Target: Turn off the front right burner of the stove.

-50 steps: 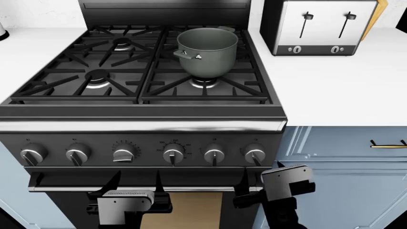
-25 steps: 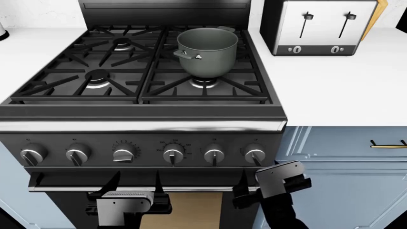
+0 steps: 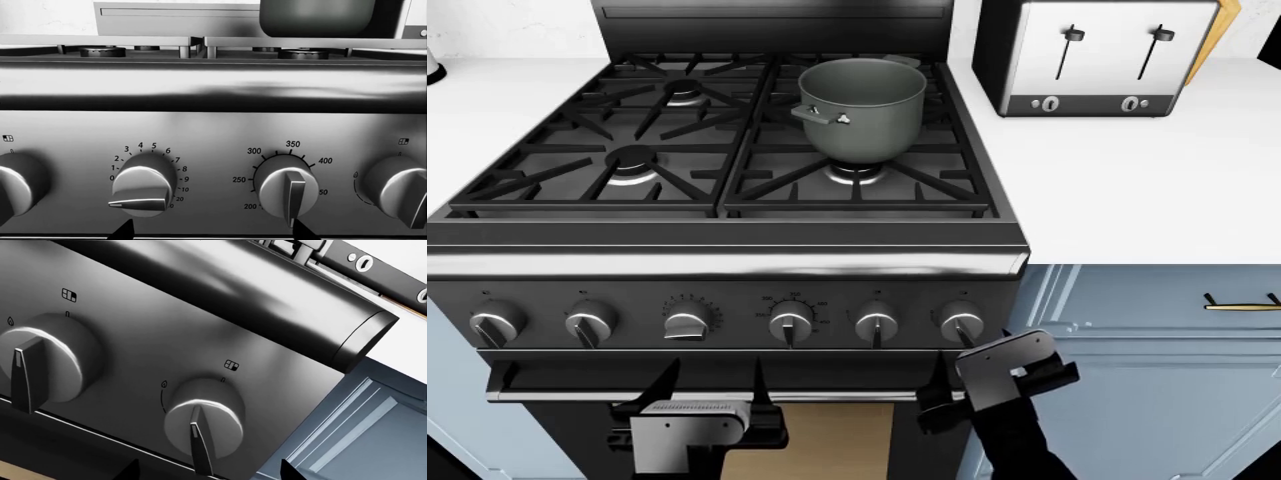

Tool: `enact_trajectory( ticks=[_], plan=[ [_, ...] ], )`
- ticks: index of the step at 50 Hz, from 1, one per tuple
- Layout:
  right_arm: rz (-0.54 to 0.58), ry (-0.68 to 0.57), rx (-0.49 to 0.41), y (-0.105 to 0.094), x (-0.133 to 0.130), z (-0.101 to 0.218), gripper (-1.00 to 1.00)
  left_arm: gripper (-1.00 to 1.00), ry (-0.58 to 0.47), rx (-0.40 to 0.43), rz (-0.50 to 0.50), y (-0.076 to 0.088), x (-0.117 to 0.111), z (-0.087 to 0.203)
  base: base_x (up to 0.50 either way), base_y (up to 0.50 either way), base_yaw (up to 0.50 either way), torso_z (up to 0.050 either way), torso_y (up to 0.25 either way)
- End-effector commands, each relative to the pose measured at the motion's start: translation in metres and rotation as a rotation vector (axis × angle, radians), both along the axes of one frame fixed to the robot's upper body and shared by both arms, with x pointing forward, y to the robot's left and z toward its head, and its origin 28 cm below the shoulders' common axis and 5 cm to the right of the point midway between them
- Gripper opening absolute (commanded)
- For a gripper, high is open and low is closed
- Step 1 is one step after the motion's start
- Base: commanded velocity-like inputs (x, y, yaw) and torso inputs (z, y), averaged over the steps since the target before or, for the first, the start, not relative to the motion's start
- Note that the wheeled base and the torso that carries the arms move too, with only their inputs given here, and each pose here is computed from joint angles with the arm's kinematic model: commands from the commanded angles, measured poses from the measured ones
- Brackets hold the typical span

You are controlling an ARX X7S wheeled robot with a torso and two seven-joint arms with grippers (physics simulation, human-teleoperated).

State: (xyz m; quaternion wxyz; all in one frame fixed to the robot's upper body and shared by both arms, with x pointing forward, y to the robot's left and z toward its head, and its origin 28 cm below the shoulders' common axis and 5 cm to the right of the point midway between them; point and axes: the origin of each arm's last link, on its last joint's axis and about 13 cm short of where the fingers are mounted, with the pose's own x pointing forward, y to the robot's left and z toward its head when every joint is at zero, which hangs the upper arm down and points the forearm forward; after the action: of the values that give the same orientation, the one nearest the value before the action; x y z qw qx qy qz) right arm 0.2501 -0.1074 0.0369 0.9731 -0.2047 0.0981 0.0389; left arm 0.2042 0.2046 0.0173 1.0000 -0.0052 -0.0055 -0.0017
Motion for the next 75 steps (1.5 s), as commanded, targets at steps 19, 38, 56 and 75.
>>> enact_trajectory(
  ticks=[19,38,56,75],
  plan=[
    [0.048,-0.001,-0.046,0.006,0.013,-0.003,1.0,1.0,0.0,0.001,0.0,0.0,0.0,0.0,0.0,0.0,0.0,0.0,0.0],
    [0.041,0.014,-0.063,0.002,0.022,-0.008,1.0,1.0,0.005,-0.001,0.0,0.0,-0.001,-0.001,0.0,0.0,0.0,0.0,0.0],
    [0.042,0.011,-0.06,0.002,0.022,-0.007,-1.0,1.0,0.004,0.0,-0.001,0.0,-0.001,0.0,0.0,0.0,0.0,0.0,0.0],
    [0.049,0.004,-0.052,0.003,0.022,-0.006,-1.0,1.0,0.003,-0.001,-0.002,-0.001,0.0,0.0,0.0,0.0,0.0,0.0,0.0]
  ],
)
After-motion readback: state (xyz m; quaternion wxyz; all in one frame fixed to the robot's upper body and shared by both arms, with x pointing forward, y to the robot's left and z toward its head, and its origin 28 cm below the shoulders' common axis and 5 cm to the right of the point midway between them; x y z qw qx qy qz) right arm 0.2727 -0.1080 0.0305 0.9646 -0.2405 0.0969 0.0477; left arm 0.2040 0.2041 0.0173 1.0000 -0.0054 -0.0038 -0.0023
